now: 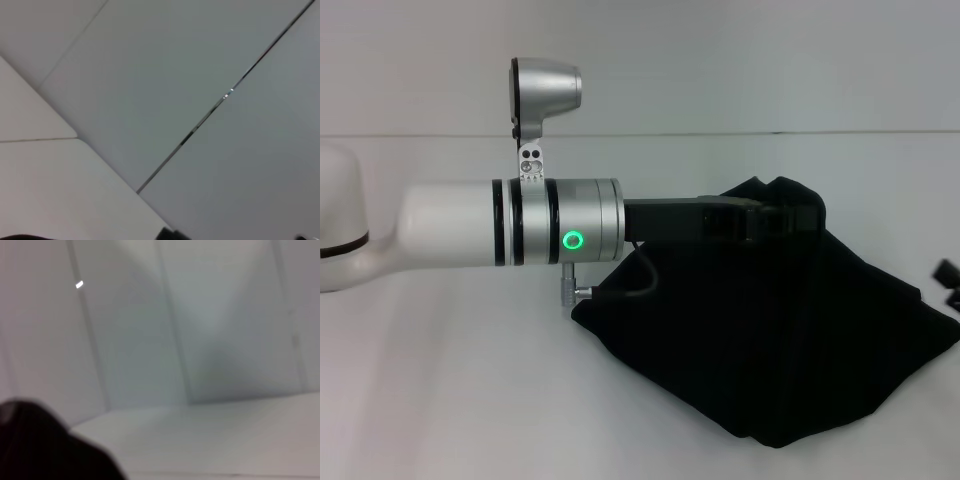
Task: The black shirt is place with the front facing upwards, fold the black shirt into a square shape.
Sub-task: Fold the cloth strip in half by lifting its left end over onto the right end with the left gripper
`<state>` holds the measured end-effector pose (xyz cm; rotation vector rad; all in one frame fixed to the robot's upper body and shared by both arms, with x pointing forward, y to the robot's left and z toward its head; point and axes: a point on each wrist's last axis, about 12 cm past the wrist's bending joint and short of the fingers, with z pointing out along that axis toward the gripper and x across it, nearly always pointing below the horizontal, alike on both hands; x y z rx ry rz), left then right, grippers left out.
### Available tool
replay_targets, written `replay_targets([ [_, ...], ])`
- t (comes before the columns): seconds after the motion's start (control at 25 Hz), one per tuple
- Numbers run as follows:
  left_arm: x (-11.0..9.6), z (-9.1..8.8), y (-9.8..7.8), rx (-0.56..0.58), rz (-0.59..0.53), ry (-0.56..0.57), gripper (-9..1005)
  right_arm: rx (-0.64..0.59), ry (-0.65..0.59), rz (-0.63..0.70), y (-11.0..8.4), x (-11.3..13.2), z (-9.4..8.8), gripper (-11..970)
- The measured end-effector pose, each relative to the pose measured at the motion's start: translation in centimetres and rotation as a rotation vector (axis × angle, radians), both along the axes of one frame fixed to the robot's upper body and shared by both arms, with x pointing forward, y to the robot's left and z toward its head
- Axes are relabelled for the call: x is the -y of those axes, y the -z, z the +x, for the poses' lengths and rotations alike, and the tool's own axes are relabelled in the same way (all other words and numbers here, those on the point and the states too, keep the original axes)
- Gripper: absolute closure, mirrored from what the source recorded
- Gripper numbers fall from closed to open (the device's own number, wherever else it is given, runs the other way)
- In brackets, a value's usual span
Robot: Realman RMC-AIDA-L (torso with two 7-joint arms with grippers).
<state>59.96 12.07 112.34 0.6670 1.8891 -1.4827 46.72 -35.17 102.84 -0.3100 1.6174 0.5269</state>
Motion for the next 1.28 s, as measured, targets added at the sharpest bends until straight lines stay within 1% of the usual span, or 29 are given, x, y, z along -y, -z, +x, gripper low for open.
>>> replay_targets([
  [0.08,-0.2,0.0,-0.2,0.006,-0.007,0.01,925,-0.012,-0.044,-0.025,-0.1,-0.4,0.8,197],
  [0.24,-0.8,0.0,-0.5,0.015,-0.014,0.01,925,-0.004,-0.096,-0.078,-0.6,-0.8,1.4,202],
  [0.32,-1.0,0.0,-0.6,0.021,-0.016,0.009,925,-0.017,-0.145,-0.101,-0.7,-1.4,1.8,205],
  [0.52,-1.4,0.0,-1.1,0.041,-0.019,0.018,925,-0.088,-0.258,-0.138,0.0,-4.3,3.8,433],
  [0.68,-1.6,0.1,-1.4,0.052,-0.022,0.025,925,-0.151,-0.341,-0.184,1.3,-7.3,4.5,526],
  [0.8,-2.0,0.1,-1.7,0.059,-0.031,0.029,925,-0.183,-0.385,-0.209,2.0,-8.8,4.7,597],
  [0.96,-2.1,0.0,-2.0,0.065,-0.035,0.033,925,-0.197,-0.441,-0.21,2.2,-10.1,4.6,690],
  [1.16,-2.2,0.1,-2.1,0.071,-0.038,0.032,925,-0.193,-0.504,-0.195,2.0,-12.1,5.0,892],
  [1.28,-2.2,0.2,-2.3,0.081,-0.036,0.031,925,-0.184,-0.553,-0.193,1.8,-13.6,5.4,957],
])
